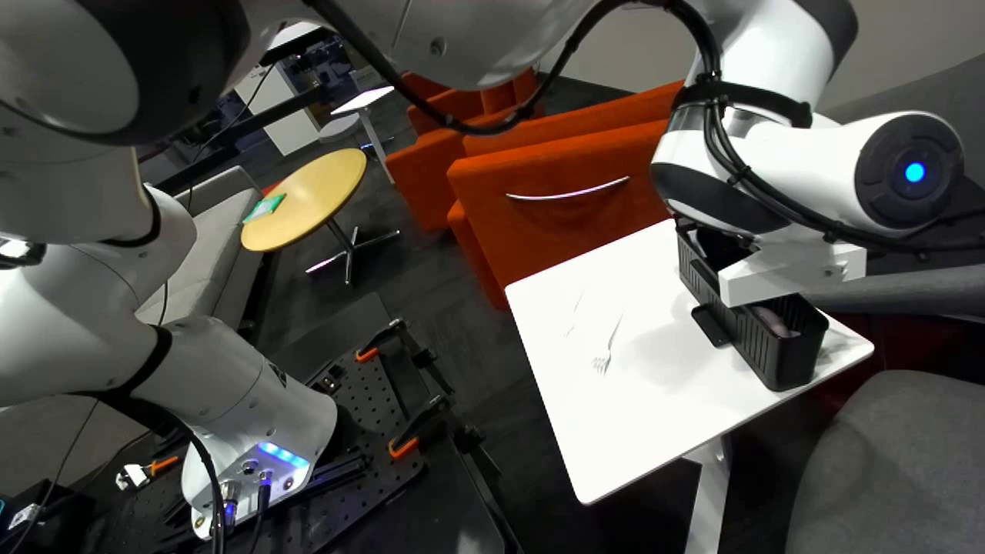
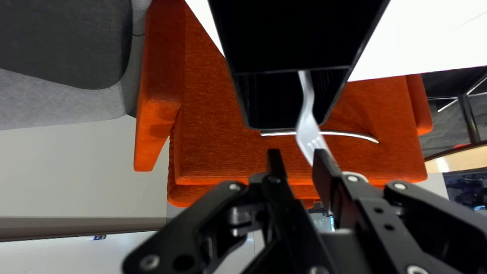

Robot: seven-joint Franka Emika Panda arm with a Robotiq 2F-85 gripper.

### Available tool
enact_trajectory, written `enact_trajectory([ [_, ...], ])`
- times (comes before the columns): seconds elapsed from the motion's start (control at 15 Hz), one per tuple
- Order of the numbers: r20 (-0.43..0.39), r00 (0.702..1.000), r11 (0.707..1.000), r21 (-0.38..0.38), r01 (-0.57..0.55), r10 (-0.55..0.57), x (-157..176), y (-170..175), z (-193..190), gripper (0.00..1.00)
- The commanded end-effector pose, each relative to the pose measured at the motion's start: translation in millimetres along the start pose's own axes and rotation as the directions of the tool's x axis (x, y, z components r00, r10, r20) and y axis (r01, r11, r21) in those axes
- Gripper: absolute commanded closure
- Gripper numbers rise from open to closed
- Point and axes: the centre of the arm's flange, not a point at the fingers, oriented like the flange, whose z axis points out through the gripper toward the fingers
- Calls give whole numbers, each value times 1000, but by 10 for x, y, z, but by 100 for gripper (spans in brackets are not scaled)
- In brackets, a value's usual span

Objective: Put the first fork from the right in the cutlery box

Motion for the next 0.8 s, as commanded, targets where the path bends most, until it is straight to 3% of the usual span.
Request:
enact_trajectory([
  [0.0,-17,999,999,28,39,-39,127,-11,-27,42],
  [0.33,-33,993,993,38,110,-109,445,-120,-178,4],
  [0.73,-31,973,971,63,230,-229,1101,-307,-784,0],
])
